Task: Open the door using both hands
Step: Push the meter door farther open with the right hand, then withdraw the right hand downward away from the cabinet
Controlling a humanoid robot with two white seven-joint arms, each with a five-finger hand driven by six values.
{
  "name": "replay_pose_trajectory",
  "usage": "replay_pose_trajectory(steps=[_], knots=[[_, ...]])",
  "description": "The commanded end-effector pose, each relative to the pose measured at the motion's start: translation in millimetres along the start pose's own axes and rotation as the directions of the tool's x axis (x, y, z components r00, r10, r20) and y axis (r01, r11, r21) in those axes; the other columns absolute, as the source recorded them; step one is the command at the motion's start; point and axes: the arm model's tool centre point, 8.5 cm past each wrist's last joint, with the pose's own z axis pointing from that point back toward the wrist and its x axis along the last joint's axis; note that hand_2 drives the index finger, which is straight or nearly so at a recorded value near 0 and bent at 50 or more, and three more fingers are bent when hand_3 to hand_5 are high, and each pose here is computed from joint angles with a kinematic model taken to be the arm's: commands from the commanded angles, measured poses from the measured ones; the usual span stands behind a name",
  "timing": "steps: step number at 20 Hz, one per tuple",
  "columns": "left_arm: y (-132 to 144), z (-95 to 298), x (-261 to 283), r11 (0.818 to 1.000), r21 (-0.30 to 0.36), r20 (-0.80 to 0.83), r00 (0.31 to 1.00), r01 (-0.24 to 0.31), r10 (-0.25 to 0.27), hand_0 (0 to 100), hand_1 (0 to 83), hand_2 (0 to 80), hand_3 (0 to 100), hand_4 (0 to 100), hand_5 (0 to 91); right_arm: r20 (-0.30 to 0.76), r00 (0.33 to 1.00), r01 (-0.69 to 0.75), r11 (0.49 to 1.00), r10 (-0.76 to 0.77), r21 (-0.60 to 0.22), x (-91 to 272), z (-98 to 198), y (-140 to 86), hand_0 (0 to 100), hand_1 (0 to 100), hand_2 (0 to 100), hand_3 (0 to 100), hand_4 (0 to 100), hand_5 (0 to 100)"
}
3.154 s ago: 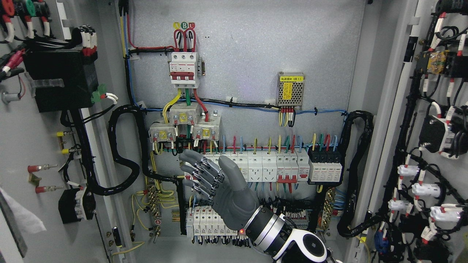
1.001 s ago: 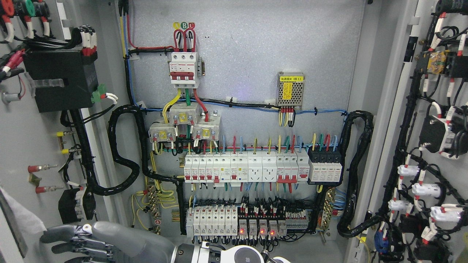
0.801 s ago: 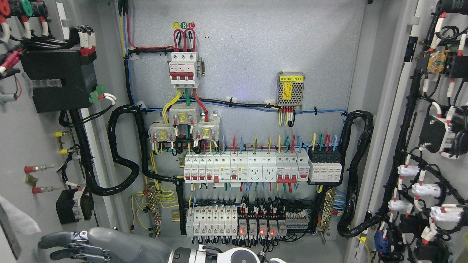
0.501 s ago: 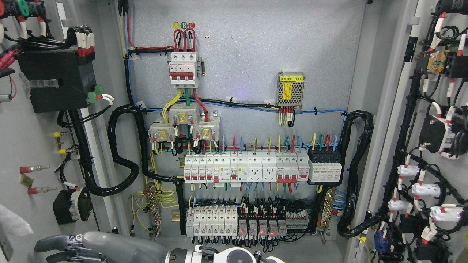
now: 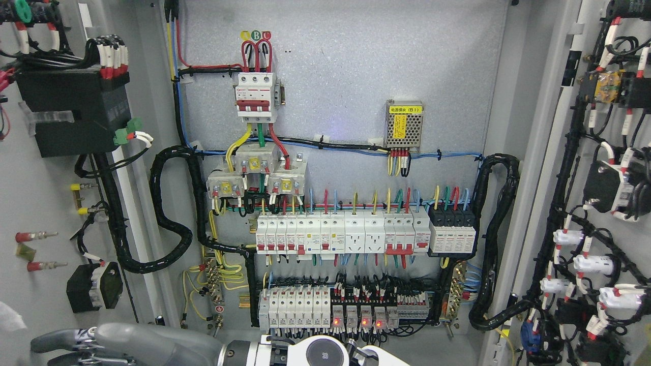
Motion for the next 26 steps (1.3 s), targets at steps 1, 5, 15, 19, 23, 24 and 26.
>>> replay_pose_trajectory(steps=[1, 5, 15, 19, 23, 24, 26], knots=[[8.5, 1.1, -0.6, 1.0, 0.014, -0.003, 1.0, -0.001, 0.001, 30, 0.0, 2.8, 3, 4, 0.0, -0.053, 0.998, 0.033, 0.999, -0.031, 0.035, -11.5, -8.1, 6.5, 22, 0, 0, 0, 0, 0], [8.5, 1.1, -0.6, 1.0, 0.014, -0.003, 1.0, -0.001, 0.001, 30, 0.0, 2.8, 3, 4, 0.0, -0.068, 0.997, 0.03, 0.998, -0.027, 0.051, -16.1, -10.4, 10.8, 22, 0, 0, 0, 0, 0], [7.4, 0.8, 5.4, 1.0, 0.011, 0.018, 1.0, -0.001, 0.001, 30, 0.0, 2.8, 3, 4, 0.0, -0.093, 0.996, 0.015, 0.999, -0.011, 0.049, -24.6, -12.3, 5.6, 22, 0, 0, 0, 0, 0], [6.2, 0.6, 14.3, 1.0, 0.009, 0.034, 0.999, 0.002, -0.002, 30, 0.0, 2.8, 3, 4, 0.0, -0.097, 0.995, 0.007, 0.998, -0.001, 0.066, -13.3, -16.9, 3.8, 22, 0, 0, 0, 0, 0], [7.6, 0.8, 13.3, 1.0, 0.012, 0.03, 1.0, 0.002, -0.002, 30, 0.0, 2.8, 3, 4, 0.0, -0.082, 0.996, 0.036, 0.998, -0.032, 0.049, -13.0, -18.1, 0.2, 22, 0, 0, 0, 0, 0], [7.8, 0.8, 12.2, 1.0, 0.013, 0.029, 1.0, 0.003, -0.003, 30, 0.0, 2.8, 3, 4, 0.0, -0.082, 0.996, 0.037, 0.999, -0.034, 0.036, -13.6, -17.8, -2.2, 22, 0, 0, 0, 0, 0], [8.4, 0.8, 9.8, 1.0, 0.017, 0.024, 1.0, 0.002, -0.003, 30, 0.0, 2.8, 3, 4, 0.0, -0.081, 0.996, 0.032, 0.999, -0.029, 0.036, -12.3, -18.3, -2.4, 22, 0, 0, 0, 0, 0]])
